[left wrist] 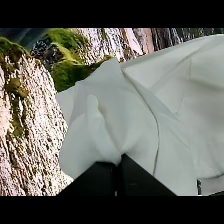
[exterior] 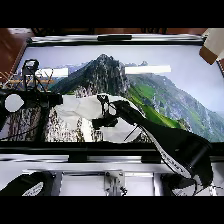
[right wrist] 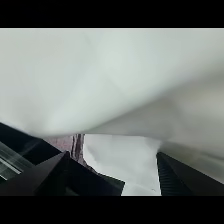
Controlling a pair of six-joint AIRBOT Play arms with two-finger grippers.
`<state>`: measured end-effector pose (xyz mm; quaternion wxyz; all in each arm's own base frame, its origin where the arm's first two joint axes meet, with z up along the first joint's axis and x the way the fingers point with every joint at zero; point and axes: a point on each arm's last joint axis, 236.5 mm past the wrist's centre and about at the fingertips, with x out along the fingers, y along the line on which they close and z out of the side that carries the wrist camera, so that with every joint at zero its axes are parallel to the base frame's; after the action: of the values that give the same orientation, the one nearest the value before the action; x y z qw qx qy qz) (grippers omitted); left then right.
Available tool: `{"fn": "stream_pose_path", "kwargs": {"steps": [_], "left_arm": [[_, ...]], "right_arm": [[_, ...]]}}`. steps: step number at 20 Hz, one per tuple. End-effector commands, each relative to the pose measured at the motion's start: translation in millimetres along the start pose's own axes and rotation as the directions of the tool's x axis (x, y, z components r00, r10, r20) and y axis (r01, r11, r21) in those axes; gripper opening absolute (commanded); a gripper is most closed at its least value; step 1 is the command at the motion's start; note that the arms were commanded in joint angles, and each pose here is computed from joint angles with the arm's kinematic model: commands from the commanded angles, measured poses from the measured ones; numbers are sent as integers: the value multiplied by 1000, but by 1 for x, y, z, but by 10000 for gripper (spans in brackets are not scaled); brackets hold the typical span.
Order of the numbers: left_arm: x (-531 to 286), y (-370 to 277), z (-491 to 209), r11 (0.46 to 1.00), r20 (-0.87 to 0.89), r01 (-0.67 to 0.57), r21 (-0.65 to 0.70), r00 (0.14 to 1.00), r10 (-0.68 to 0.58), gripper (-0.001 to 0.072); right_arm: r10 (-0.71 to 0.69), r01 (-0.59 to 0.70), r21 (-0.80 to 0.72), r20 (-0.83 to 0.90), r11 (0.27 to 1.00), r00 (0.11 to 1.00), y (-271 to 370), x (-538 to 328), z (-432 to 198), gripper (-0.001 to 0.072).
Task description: Fold the shirts.
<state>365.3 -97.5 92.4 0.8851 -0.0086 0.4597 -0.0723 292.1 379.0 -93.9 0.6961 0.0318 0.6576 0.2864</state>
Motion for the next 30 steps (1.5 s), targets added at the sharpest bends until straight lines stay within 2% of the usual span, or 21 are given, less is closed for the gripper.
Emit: {"fn": "stream_pose_path", "kwargs": {"steps": [1, 2, 4, 8, 11, 15, 17, 19, 21, 24, 27, 30], "left_arm": [[0, -2, -1, 1000, -3, 10, -7, 1000, -10, 31], [0, -2, -1, 1000, -3, 10, -8, 1000, -10, 31], [0, -2, -1, 1000, -3, 10, -7, 1000, -10, 31], [0, -2, -1, 1000, -3, 10, -7, 1000, -10, 31], [0, -2, -1, 1000, -3, 9, -6, 1000, -9, 31], [-5, -2, 5, 999, 16, 8, 44, 1000, -9, 30], [-26, -2, 24, 997, 76, 2, 81, 997, -8, 30], [-66, 6, 60, 993, 187, -49, 105, 982, 29, 31], [-126, 17, 98, 988, 321, -111, 103, 944, 73, 30], [-238, 24, 139, 991, 535, -123, 48, 841, 79, 31], [-342, 31, 147, 996, 707, -87, -24, 703, 78, 31], [-392, 23, 128, 1000, 773, -25, -10, 634, 24, 31]], "right_arm": [[-2, 1, 63, 17, 998, 1000, -2, 11, 4, 645], [-4, 3, 78, 12, 997, 1000, -2, 13, 3, 636], [-12, 12, 116, -1, 993, 1000, -4, 17, -1, 403], [-15, 16, 178, -8, 984, 1000, -6, 20, -2, 60], [-21, 26, 166, -29, 986, 999, -6, 18, -6, 52], [-30, 32, -50, 38, 998, 999, 12, -30, 13, 51], [-83, 103, -190, 110, 976, 990, 18, -84, 24, 51], [-168, 232, -287, 229, 930, 959, 15, -156, 35, 51], [-259, 392, -301, 399, 869, 880, 8, -246, 45, 51], [-294, 555, -198, 681, 808, 670, 8, -395, 44, 51], [-211, 527, -69, 867, 847, 452, 20, -521, 7, 51], [-113, 406, -24, 944, 914, 311, 29, -589, -35, 51]]}}
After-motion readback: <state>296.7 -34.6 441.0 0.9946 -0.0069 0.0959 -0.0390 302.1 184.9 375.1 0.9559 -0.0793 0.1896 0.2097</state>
